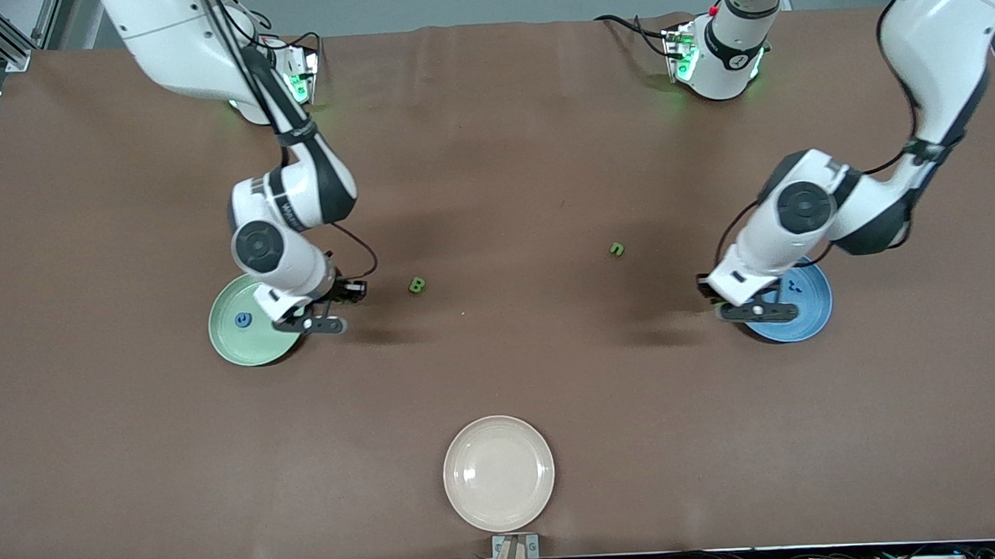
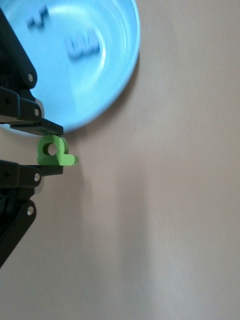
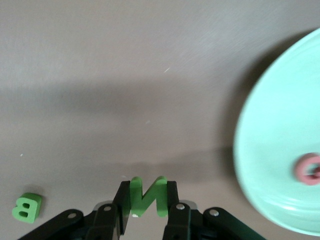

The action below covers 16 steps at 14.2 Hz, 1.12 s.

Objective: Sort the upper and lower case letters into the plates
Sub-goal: 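Carry the d to the blue plate while the right gripper carries N to green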

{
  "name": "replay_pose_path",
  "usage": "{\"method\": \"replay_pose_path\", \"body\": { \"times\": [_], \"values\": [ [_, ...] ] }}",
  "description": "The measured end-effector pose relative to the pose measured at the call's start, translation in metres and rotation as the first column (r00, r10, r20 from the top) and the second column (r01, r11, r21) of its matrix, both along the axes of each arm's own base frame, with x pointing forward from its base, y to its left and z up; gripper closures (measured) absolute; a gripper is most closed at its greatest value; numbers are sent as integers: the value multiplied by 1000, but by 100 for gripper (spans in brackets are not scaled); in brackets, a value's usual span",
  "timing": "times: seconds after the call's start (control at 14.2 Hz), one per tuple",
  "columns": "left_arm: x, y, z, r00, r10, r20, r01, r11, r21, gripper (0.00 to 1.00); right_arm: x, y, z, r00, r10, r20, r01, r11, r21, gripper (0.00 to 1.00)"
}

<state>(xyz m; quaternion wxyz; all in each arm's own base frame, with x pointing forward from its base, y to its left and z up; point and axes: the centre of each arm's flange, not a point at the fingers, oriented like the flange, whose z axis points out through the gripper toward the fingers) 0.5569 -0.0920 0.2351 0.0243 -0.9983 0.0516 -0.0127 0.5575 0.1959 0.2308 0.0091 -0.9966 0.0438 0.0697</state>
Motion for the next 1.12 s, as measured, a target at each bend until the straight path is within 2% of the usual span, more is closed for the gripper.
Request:
{"method": "replay_pose_path", "body": {
  "times": [0.14,0.35,0.7,1.12],
  "values": [
    [-6,40,-7,999,-25,-26,25,1000,6,72,18,-30,14,1000,23,-8,-23,1000,14,67],
    [-17,83,-18,997,-45,-63,45,999,2,72,28,-85,9,998,54,-15,-53,998,30,67],
    [-34,120,-34,992,-91,-82,95,995,43,72,22,-107,-15,999,49,-23,-48,998,27,67],
    [-38,120,-42,990,-107,-89,110,993,33,72,20,-106,-36,998,50,-31,-49,999,20,67]
  ]
}}
